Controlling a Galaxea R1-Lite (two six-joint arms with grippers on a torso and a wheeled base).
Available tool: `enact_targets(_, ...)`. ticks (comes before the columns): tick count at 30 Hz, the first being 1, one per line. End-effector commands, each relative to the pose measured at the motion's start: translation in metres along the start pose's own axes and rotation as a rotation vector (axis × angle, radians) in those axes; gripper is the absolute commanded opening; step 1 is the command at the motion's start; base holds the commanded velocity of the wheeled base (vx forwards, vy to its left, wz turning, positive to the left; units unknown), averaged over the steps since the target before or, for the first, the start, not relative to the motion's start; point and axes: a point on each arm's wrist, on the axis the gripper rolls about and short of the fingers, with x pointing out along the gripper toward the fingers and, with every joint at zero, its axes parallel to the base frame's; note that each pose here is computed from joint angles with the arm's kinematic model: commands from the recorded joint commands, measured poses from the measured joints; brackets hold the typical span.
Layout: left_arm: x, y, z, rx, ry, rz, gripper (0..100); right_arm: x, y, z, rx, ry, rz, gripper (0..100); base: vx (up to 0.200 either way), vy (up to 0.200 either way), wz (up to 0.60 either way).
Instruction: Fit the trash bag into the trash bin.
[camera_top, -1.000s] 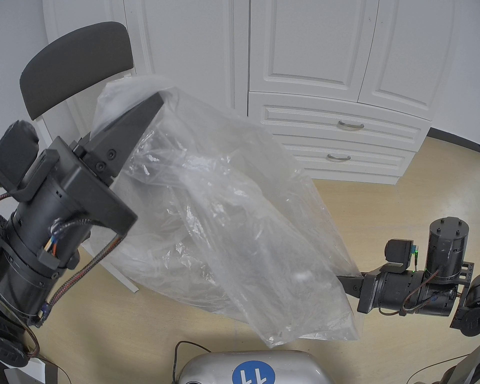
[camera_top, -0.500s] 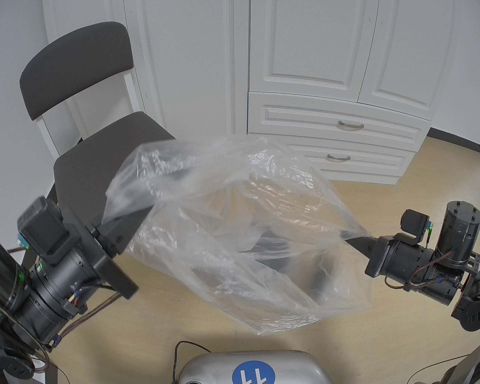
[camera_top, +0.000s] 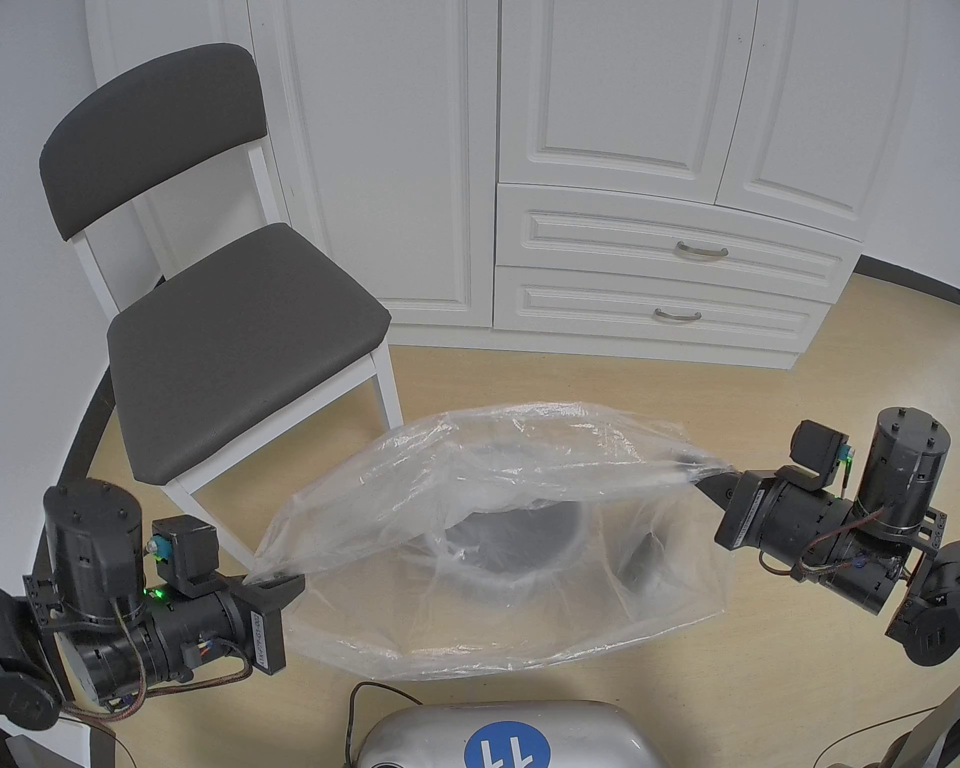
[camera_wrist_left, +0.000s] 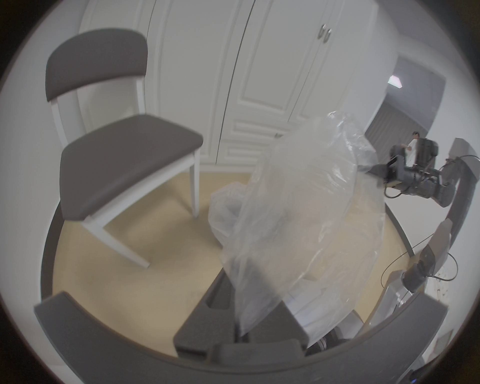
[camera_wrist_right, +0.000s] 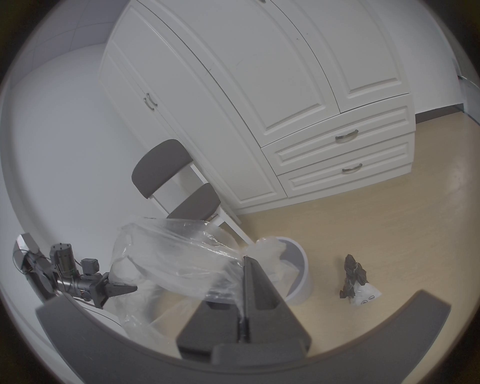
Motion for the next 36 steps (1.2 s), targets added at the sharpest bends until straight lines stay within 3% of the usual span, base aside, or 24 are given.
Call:
enact_targets(1,0.013,0.000,0.032,-0.071,0.071,0.054,0,0.014,-0.003,-0.022,-0.029,0.071,-0.058,0,0.000,0.000,0.00)
enact_targets(9,0.033,-0.002,0.028,-0.062,0.132,0.074,0,0.011,-0.011,-0.039,-0.134,0.146,-0.089,0,0.000,0.000,0.00)
enact_targets(13,0.048,0.001,0.025,-0.054,0.163,0.141,0,0.009,-0.020,-0.043,-0.227,0.159,-0.174,0,0.000,0.000,0.00)
enact_targets(16,0.050,0.002,0.023,-0.053,0.172,0.144,0,0.009,-0.022,-0.044,-0.239,0.166,-0.189,0,0.000,0.000,0.00)
enact_targets(17,0.052,0.005,0.026,-0.053,0.171,0.156,0,0.004,-0.027,-0.048,-0.290,0.188,-0.214,0,0.000,0.000,0.00)
enact_targets(22,0.048,0.020,0.018,0.004,0.212,0.196,0,-0.002,-0.038,-0.053,-0.379,0.229,-0.247,0,0.000,0.000,0.00)
enact_targets(36,0.042,0.026,0.003,0.037,0.262,0.175,0,-0.008,-0.044,-0.066,-0.437,0.305,-0.258,0,0.000,0.000,0.00)
